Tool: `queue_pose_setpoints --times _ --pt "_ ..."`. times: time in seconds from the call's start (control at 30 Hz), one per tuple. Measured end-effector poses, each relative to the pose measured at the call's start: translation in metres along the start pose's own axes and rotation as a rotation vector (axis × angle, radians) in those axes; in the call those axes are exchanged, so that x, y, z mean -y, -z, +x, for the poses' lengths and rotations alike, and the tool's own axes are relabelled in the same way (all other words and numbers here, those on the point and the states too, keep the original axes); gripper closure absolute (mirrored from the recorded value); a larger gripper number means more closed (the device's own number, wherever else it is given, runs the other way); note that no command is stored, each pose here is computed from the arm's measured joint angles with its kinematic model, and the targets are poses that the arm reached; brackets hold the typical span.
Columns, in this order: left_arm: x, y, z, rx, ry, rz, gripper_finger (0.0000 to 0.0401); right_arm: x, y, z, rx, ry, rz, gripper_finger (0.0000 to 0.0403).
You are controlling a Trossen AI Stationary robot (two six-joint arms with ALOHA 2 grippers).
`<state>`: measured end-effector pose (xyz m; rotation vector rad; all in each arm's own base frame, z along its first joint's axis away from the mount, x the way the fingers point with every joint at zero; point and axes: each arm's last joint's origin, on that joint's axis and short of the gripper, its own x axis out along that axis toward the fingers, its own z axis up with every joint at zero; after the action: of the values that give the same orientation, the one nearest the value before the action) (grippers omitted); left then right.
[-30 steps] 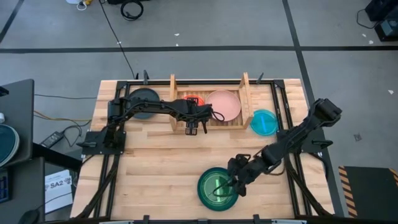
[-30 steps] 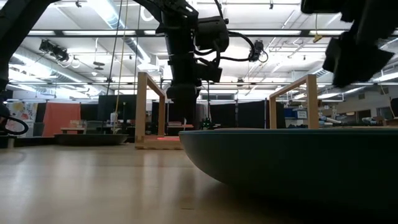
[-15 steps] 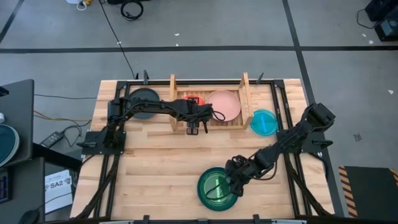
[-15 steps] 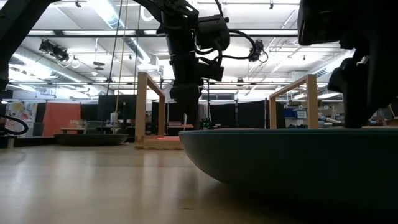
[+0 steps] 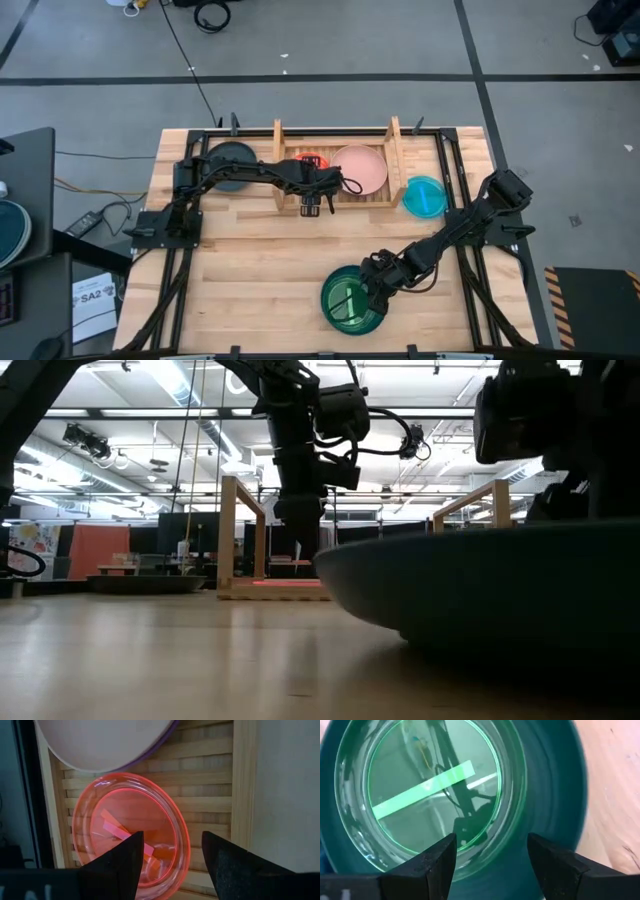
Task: Place and stack plates onto a shelf
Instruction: Stack the small green plate on top of the small pink plate on the shelf
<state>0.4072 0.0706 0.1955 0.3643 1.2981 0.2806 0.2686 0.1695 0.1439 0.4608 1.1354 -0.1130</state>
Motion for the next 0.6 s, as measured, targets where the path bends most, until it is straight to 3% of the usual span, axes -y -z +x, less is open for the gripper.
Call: queue_pose_setpoints --times 0.6 --pt "-0.0001 0.0001 0.0001 -0.001 0.000 0.000 0.0195 -0.0001 0.0013 0.0087 -0.004 0.005 -0.009 0.0155"
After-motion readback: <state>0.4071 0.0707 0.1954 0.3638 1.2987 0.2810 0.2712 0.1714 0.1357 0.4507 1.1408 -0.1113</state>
